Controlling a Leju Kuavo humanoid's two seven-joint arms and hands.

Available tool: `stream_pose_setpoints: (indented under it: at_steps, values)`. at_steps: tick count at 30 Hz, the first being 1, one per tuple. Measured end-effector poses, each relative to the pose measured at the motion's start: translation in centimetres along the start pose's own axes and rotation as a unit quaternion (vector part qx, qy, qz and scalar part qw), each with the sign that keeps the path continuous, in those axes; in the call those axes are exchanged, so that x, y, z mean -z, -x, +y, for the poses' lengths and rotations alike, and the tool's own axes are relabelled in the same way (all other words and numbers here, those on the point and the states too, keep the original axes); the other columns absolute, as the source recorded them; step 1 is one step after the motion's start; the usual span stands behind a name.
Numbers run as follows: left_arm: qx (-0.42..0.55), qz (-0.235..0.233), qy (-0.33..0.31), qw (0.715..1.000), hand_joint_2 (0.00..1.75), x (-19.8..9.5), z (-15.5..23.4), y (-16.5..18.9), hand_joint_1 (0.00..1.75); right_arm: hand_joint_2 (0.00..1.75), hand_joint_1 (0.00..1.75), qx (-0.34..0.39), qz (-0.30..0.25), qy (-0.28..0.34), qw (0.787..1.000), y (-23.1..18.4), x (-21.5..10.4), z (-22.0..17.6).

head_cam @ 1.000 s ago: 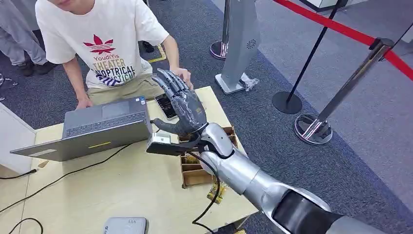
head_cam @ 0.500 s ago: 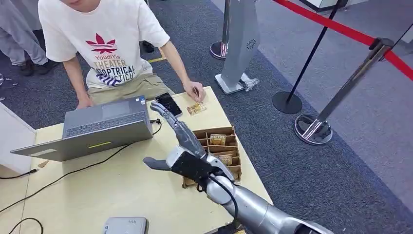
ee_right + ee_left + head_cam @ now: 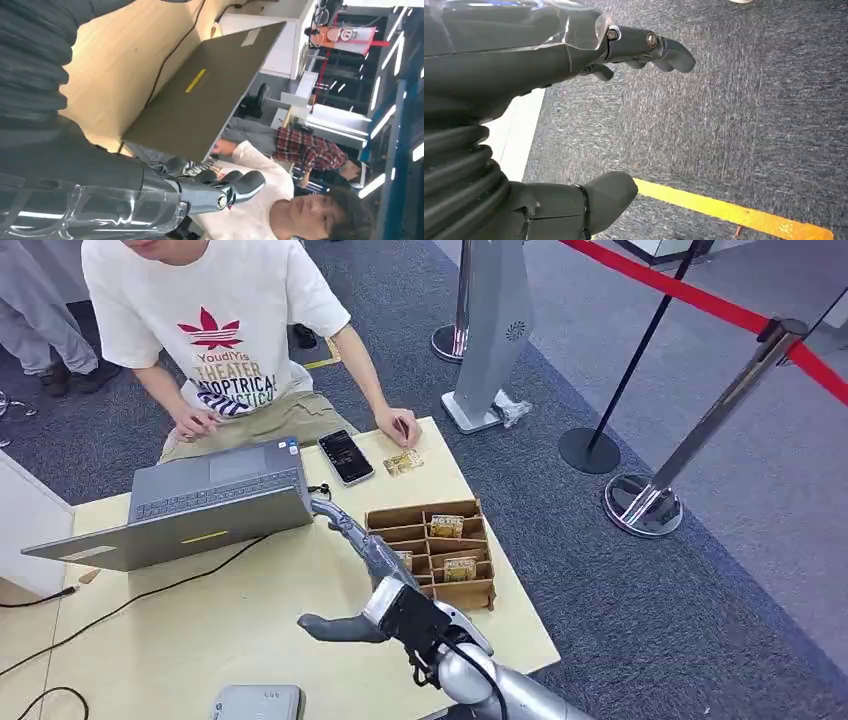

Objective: Pass the card to the sensor for recognition and then transmit it.

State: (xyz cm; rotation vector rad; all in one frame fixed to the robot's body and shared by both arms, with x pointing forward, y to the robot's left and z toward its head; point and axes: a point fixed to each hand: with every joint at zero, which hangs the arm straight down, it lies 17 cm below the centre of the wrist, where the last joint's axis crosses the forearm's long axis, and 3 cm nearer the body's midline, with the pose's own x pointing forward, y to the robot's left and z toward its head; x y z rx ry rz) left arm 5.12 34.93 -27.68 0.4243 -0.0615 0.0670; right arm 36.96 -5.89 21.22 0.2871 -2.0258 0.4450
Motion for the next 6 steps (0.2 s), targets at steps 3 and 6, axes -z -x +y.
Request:
stream_pose_setpoints:
  at_steps: [3,6]
  values:
    - [-0.001,0.0,0.001,1.0,1.75,-0.06,-0.17,0.01,0.0,0.0,0.0,0.016,0.007,-0.009,1.0,0.34,-0.35,0.73]
    - [-0.001,0.0,0.002,1.0,1.75,-0.11,-0.29,0.02,0.0,0.0,0.0,0.027,0.013,-0.013,0.999,0.66,-0.57,1.11]
